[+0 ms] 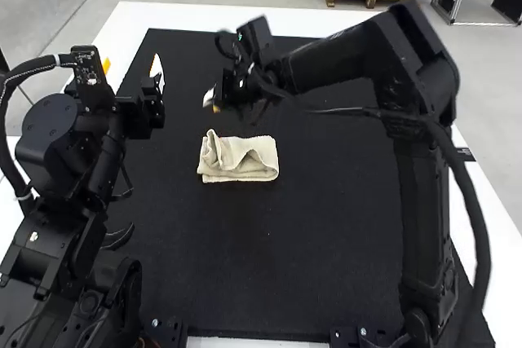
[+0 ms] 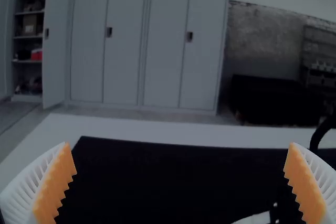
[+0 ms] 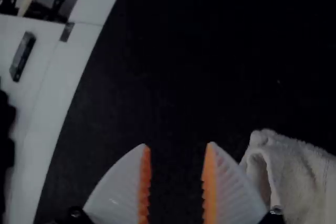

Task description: Fold the towel.

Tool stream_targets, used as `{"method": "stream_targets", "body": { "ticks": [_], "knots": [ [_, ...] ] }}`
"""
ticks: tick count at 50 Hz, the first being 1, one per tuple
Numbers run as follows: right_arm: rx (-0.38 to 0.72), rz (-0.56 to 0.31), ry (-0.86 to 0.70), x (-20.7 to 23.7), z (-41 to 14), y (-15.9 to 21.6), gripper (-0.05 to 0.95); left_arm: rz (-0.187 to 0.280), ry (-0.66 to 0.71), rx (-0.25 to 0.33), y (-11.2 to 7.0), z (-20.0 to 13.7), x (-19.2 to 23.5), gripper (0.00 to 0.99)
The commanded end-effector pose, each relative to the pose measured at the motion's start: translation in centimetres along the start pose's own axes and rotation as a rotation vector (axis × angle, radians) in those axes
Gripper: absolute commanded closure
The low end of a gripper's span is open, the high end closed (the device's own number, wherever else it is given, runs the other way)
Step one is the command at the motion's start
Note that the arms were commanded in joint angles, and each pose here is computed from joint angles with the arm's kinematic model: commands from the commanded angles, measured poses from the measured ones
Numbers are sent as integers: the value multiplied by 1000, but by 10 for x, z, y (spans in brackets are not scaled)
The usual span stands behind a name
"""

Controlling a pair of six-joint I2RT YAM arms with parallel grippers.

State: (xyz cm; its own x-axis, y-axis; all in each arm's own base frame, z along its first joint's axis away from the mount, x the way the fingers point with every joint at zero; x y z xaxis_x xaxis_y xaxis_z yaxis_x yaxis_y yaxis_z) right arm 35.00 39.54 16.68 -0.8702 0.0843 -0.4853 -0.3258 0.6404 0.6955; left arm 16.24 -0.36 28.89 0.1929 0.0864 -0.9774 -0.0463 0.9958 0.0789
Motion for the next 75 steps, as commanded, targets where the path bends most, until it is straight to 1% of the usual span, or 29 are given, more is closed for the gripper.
{"method": "stream_targets", "body": {
  "ticks": [1, 2, 3, 9, 20, 26, 36, 49, 75],
  "knots": [
    [-12, -15, -63, -22, -24, 15, 839, -10, -22, -19, 4, -3, -5, 62],
    [-5, -14, -62, -21, -25, 14, 884, -10, -22, -20, 4, -3, -5, 62],
    [8, -13, -62, -20, -25, 11, 903, -10, -22, -19, 4, -3, -5, 62],
    [52, -15, -27, -4, -23, -6, 903, -13, -21, -17, 3, -3, -4, 62],
    [98, 3, 21, 23, -17, -35, 903, -14, -21, -18, 4, -3, -5, 62],
    [115, 16, 27, 26, -17, -45, 903, -15, -21, -17, 3, -3, -5, 62],
    [122, 19, 35, 30, -17, -51, 903, -15, -21, -17, 3, -3, -5, 62],
    [145, 32, 67, 49, -8, -70, 903, -15, -21, -15, 3, -3, -5, 62],
    [166, 35, 102, 62, 4, -80, 903, -16, -21, -17, 3, -3, -5, 62]
  ]
}}
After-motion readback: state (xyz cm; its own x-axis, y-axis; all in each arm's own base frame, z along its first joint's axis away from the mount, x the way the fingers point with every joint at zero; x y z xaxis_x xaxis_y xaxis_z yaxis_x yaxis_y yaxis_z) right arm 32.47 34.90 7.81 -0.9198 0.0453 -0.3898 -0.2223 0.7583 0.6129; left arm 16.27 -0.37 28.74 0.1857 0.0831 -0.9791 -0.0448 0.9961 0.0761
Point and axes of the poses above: each hand's point on the last joint's axis, 136 mm out from that joint toward the fingers, its own z axis out along the fingers, its own y axis along the line the jaws close on, x = y × z, the point moved 5 cm from there along -z, back along the fingers, and after that the axes turned 10 degrees about z, right-handed, at the moved point
